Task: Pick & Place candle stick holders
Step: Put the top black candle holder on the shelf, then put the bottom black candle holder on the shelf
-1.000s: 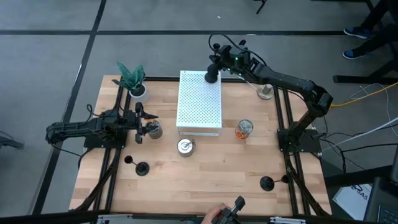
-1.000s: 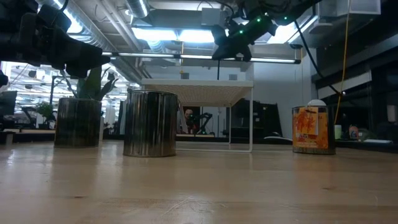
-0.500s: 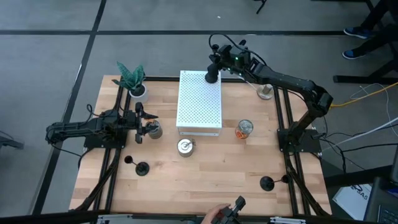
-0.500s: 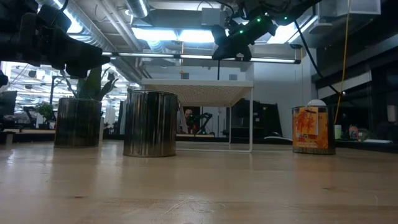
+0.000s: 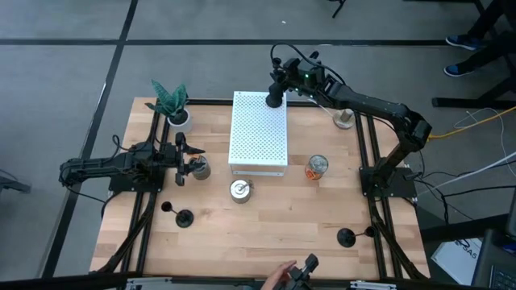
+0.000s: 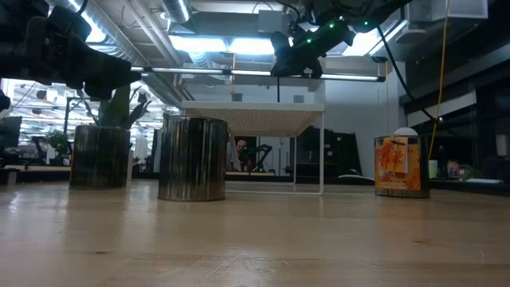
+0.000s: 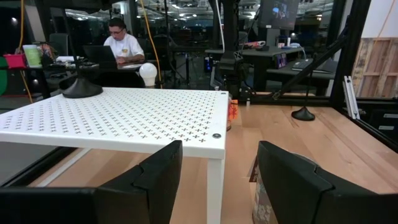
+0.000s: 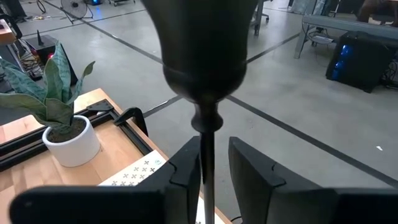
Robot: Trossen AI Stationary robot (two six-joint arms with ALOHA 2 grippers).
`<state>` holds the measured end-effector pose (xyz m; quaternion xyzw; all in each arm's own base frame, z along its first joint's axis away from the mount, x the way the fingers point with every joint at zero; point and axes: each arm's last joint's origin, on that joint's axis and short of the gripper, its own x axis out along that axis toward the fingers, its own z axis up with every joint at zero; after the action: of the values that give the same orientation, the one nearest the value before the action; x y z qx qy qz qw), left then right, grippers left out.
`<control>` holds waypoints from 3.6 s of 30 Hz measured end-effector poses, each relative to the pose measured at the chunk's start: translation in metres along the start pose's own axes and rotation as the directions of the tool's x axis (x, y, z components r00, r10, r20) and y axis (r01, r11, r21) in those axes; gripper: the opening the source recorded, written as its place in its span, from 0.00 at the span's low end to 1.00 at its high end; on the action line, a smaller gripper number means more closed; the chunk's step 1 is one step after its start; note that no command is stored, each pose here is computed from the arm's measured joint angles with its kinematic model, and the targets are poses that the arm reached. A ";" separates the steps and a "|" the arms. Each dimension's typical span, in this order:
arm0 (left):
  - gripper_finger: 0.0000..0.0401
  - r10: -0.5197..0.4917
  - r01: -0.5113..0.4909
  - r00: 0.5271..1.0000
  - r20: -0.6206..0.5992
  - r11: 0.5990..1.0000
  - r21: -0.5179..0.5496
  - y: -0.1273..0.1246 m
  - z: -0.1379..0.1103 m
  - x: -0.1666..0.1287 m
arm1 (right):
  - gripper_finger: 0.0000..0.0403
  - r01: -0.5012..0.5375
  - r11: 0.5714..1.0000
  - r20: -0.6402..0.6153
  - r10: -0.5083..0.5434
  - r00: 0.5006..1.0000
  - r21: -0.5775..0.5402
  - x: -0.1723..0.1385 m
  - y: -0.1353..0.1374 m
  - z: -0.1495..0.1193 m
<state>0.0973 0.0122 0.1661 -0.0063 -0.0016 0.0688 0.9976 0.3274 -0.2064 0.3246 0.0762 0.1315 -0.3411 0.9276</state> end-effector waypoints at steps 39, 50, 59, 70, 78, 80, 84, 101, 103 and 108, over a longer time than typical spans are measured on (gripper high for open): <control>0.52 0.000 0.000 1.000 0.000 1.000 0.000 0.000 0.000 0.000 | 0.21 0.012 0.999 -0.051 -0.014 0.999 -0.048 -0.010 0.012 -0.002; 0.52 0.000 0.000 1.000 0.000 1.000 0.000 0.000 0.000 0.000 | 0.21 -0.058 0.998 -0.069 0.057 0.996 -0.015 -0.010 0.014 -0.003; 0.52 0.000 0.000 1.000 0.000 1.000 0.000 0.000 0.000 0.000 | 0.21 -0.052 0.999 -0.110 0.051 0.993 -0.004 -0.011 0.014 -0.007; 0.52 0.000 0.000 1.000 0.000 1.000 0.000 0.000 0.000 0.000 | 0.26 -0.026 0.999 -0.131 0.022 0.991 -0.036 -0.011 0.013 -0.009; 0.52 0.000 0.000 1.000 0.000 1.000 0.000 0.000 0.000 0.000 | 0.59 -0.038 0.999 -0.156 0.032 0.987 -0.037 -0.021 0.012 -0.006; 0.52 0.000 0.000 1.000 0.000 1.000 0.000 0.000 0.000 0.000 | 0.68 -0.047 0.998 -0.154 0.040 0.987 -0.039 -0.022 0.014 -0.006; 0.52 0.001 -0.001 1.000 0.000 1.000 0.000 0.000 0.000 0.000 | 0.83 -0.062 0.997 -0.169 0.054 0.984 -0.045 -0.026 0.018 -0.006; 0.52 0.000 0.000 1.000 0.000 1.000 0.000 0.000 0.000 0.000 | 0.96 -0.069 0.991 -0.220 0.043 0.975 -0.112 -0.078 0.067 -0.004; 0.52 0.000 0.000 1.000 0.000 1.000 0.000 0.000 0.000 0.000 | 0.96 -0.083 0.988 -0.230 0.052 0.972 -0.131 -0.086 0.076 -0.006; 0.52 0.000 0.000 1.000 0.000 1.000 0.000 0.000 0.000 0.000 | 0.96 -0.178 0.973 -0.267 0.133 0.954 -0.149 -0.105 0.090 -0.007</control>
<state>0.0973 0.0123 0.1661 -0.0063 -0.0019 0.0690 0.9976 0.3078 -0.0727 0.3533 0.0495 0.2721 -0.2416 0.9301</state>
